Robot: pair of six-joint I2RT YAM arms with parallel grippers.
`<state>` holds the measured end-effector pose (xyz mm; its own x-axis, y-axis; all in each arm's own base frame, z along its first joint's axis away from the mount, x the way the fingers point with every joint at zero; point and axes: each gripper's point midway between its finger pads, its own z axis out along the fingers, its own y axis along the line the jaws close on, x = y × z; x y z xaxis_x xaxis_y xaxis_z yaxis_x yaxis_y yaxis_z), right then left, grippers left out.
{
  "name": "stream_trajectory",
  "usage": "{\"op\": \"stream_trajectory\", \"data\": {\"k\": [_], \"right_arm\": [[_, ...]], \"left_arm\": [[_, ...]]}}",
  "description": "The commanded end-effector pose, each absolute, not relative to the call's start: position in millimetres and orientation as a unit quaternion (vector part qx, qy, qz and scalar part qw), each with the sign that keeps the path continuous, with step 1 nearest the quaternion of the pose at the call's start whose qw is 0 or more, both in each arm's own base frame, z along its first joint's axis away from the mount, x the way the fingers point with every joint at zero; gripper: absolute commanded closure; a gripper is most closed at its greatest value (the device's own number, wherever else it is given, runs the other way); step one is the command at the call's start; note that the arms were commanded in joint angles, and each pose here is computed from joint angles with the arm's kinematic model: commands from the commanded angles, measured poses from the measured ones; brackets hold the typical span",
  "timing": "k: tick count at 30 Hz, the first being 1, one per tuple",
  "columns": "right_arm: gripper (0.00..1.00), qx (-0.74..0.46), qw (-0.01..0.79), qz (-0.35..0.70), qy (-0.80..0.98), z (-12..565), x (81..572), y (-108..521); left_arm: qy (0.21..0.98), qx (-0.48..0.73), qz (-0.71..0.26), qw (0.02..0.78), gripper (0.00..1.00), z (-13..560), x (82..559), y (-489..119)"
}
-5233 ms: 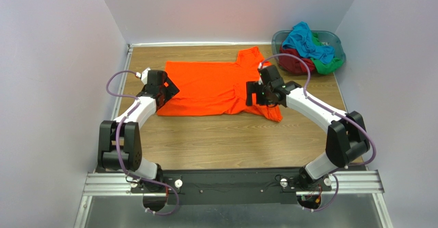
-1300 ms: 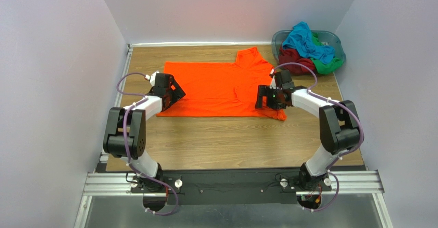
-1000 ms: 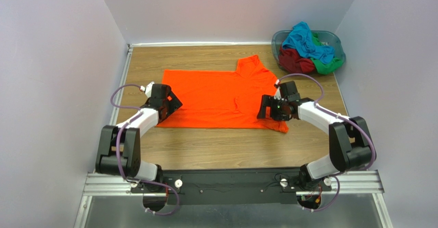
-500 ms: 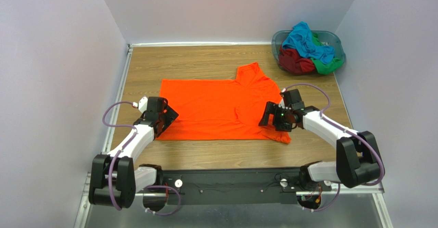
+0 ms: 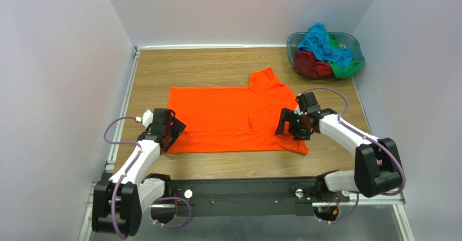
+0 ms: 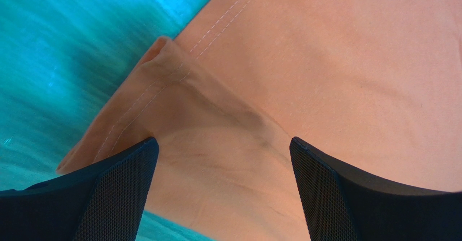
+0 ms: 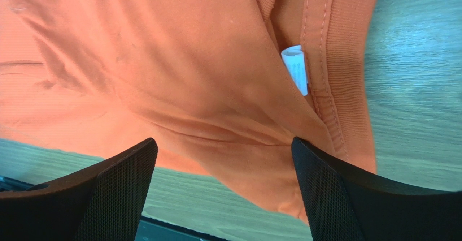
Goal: Fold and stack the t-shirts
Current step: Fold the tshirt
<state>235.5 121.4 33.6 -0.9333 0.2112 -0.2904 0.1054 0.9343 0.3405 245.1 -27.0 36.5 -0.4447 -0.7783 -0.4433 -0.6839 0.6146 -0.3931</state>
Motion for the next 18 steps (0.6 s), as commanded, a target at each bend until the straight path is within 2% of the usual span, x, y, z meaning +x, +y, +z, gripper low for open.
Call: {"op": "stream_trajectory", "data": {"k": [1,6,10,14,18], "right_arm": [[0.00,0.058,0.192,0.152,0.968,60.4,245.4,118.9],[0.00,0.038,0.241,0.165,0.956,96.5,270.0,125.3],[0.00,0.053,0.339,0.126,0.931,154.4,313.0,111.5],[0.00,0.088,0.411,0.093,0.903,202.4,339.5,96.2],[0.00,0.098,0.433,0.077,0.893,218.1,355.7,91.9]], "left_arm": [[0.840,-0.452,-0.065,0.294,0.02,41.1,232.2,-21.9],[0.812,-0.450,-0.075,0.362,0.02,97.6,253.5,-13.0],[0.783,-0.428,-0.088,0.443,0.02,165.2,278.4,-5.2],[0.757,-0.417,-0.076,0.497,0.02,206.1,298.1,6.1],[0.750,-0.376,-0.086,0.537,0.02,236.6,340.8,2.8]]}}
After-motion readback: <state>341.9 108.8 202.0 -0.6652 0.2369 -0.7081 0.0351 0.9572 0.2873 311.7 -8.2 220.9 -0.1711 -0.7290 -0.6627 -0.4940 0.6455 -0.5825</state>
